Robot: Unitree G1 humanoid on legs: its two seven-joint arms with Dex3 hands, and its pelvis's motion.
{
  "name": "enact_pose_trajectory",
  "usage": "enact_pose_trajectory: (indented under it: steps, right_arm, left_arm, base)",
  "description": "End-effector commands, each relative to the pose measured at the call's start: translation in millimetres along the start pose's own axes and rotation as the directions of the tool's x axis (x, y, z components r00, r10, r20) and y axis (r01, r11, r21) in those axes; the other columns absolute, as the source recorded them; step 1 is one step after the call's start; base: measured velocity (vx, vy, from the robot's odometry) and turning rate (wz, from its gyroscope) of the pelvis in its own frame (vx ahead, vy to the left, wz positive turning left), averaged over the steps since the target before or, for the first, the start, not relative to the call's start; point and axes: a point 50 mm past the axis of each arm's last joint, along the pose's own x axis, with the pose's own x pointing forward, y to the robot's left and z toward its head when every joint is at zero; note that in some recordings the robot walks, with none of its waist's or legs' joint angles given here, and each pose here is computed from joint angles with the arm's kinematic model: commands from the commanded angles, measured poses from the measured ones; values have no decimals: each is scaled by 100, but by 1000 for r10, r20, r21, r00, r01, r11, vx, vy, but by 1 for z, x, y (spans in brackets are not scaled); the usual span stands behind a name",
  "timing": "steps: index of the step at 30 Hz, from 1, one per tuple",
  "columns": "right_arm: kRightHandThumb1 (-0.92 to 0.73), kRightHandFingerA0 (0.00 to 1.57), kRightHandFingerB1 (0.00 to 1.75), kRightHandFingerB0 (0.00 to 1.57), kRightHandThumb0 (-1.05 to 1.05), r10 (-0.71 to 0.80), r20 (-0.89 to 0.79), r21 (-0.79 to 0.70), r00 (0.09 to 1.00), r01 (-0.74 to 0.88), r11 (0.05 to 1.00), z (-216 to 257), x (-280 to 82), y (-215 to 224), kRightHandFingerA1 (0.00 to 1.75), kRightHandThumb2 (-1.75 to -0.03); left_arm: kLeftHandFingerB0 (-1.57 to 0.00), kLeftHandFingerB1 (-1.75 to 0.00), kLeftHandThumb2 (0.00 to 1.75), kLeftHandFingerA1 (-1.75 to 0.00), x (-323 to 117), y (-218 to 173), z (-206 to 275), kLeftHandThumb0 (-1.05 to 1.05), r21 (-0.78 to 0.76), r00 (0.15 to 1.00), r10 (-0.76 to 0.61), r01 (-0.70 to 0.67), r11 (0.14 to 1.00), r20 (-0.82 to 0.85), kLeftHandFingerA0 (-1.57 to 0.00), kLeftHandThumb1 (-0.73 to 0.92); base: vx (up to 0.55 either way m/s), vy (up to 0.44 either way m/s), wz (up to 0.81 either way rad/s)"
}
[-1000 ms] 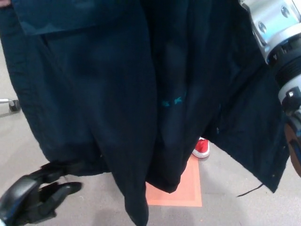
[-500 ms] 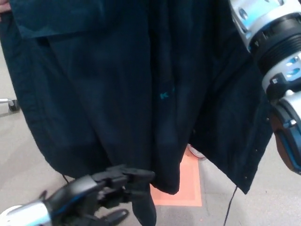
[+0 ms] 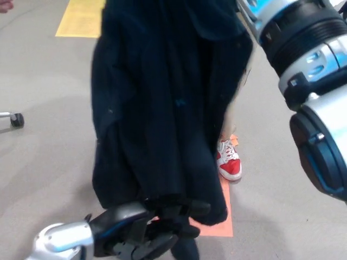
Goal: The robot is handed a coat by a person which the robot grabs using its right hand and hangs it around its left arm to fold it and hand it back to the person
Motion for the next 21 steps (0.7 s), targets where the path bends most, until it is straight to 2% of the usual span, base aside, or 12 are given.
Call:
enact_pose_trajectory:
  steps: [1, 2, 4, 5, 6, 7, 10, 11, 17, 19, 20, 21]
  right_arm:
    - [-86, 124, 75, 113, -41, 19, 169, 81, 985, -33, 996, 50, 3, 1, 67, -65]
    - [-85, 126, 75, 118, -41, 31, 184, 68, 982, -44, 997, 56, 2, 5, 66, -68]
    - [-84, 124, 78, 111, -38, 48, 201, 74, 979, -64, 995, 60, 1, 10, 67, -67]
    - [-84, 124, 78, 111, -38, 56, 206, 81, 977, -74, 994, 62, 0, 12, 67, -67]
    - [-85, 122, 77, 109, -37, 77, 242, 91, 967, -102, 991, 64, -2, 16, 70, -65]
    - [-85, 123, 77, 111, -37, 87, 272, 104, 958, -120, 987, 67, -4, 20, 66, -67]
    - [-86, 121, 79, 110, -36, 95, 295, 125, 951, -137, 983, 72, -5, 24, 73, -65]
    - [-86, 121, 75, 110, -38, 100, 299, 125, 949, -143, 982, 74, -6, 26, 69, -65]
    - [-88, 118, 77, 108, -36, 145, 344, 151, 928, -207, 967, 86, -10, 39, 74, -66]
    - [-85, 123, 78, 109, -36, 152, 377, 164, 914, -227, 960, 92, -14, 47, 67, -67]
    - [-84, 125, 78, 109, -36, 153, 389, 169, 909, -234, 957, 95, -15, 50, 67, -67]
    - [-84, 125, 78, 109, -36, 152, 396, 173, 906, -236, 956, 97, -16, 52, 67, -67]
  left_arm:
    - [0, -40, 102, -48, 15, 1, 5, -76, -1, 999, -9, 9, 1000, -43, -11, 68]
    - [-1, -40, 102, -47, 21, 1, 9, -77, 5, 999, -13, 13, 1000, -43, -9, 69]
    - [0, -40, 104, -47, 27, 1, 13, -78, 28, 999, -15, 16, 999, -44, -12, 70]
    - [0, -40, 104, -47, 30, 0, 16, -78, 39, 999, -15, 16, 999, -44, -12, 70]
    - [-3, -37, 106, -45, 36, 0, 20, -74, 50, 999, -21, 23, 999, -41, -4, 70]
    - [-3, -37, 106, -44, 40, 0, 24, -73, 53, 999, -25, 27, 998, -38, -4, 69]
    - [-2, -35, 105, -43, 47, 0, 30, -77, 55, 999, -34, 35, 998, -25, -7, 71]
    - [-2, -37, 106, -44, 49, 0, 31, -71, 54, 999, -33, 34, 998, -22, -3, 70]
    - [-3, -38, 107, -45, 67, -1, 38, -73, 75, 999, -17, 21, 997, -52, -4, 70]
    - [0, -40, 108, -48, 72, -1, 41, -77, 125, 999, -17, 22, 992, -40, -11, 75]
    - [0, -48, 115, -49, 74, -1, 43, -35, 150, 999, -17, 23, 988, -40, 0, 59]
    - [0, -48, 115, -49, 75, -1, 44, -35, 170, 999, -14, 22, 985, -47, 0, 59]
  base:
    - [0, 0, 0]
    - [0, 0, 0]
    - [0, 0, 0]
    - [0, 0, 0]
    - [0, 0, 0]
    - [0, 0, 0]
    - [0, 0, 0]
    - [0, 0, 0]
    - [0, 0, 0]
    - [0, 0, 0]
    - [0, 0, 0]
    - [0, 0, 0]
